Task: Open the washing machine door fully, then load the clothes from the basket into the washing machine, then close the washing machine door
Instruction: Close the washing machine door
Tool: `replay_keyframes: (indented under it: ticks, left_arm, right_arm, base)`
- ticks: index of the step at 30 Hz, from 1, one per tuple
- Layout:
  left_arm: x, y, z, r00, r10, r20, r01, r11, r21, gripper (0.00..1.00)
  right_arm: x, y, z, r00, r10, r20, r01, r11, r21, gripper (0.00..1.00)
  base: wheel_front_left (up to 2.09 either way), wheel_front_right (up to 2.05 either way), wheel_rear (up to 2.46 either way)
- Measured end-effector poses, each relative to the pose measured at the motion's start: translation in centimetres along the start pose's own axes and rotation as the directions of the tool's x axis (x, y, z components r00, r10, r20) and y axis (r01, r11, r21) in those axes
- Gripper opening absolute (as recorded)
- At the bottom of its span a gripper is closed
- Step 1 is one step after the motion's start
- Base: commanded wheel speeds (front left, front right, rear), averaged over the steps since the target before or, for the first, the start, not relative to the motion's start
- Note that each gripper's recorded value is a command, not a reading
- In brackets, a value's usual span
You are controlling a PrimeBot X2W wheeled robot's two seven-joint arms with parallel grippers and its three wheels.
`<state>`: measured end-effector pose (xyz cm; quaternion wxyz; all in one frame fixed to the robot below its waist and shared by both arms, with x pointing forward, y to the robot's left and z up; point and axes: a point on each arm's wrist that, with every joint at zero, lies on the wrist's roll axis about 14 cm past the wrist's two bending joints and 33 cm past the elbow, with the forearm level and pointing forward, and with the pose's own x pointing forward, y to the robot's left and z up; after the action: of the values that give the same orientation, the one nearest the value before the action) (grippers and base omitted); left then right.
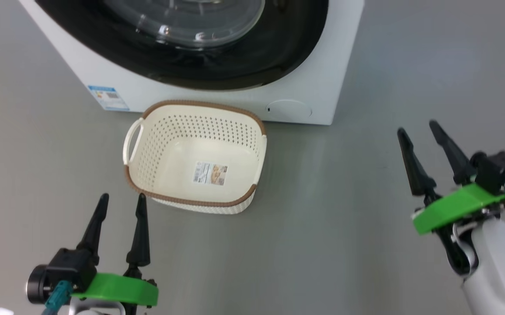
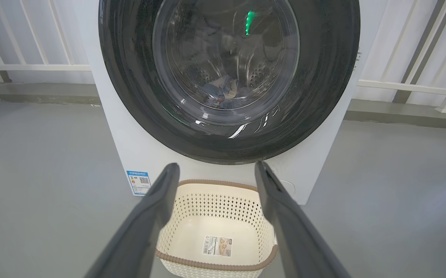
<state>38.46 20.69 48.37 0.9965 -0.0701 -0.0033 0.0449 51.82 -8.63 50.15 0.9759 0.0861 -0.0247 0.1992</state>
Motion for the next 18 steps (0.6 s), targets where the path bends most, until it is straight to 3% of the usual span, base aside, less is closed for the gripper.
replay_keyframes:
  ticks: [11, 18]
  left_arm:
    - [-1.5, -1.5, 0.2, 0.998, -0.063, -0.004, 0.063, 0.998, 0.000, 1.00]
    - [-2.4, -2.1, 0.3, 0.996, -0.087, -0.006, 0.086, 0.996, -0.003, 1.00]
  right_arm:
    - [-8.0, -2.5, 0.4, 0.985, -0.173, -0.016, 0.173, 0.985, -0.012, 1.00]
    - [-10.9, -2.3, 1.6, 0.976, -0.218, 0.006, 0.218, 0.976, 0.004, 1.00]
  base:
    - [0.00, 0.00, 0.00]
    - [0.00, 0.00, 0.00]
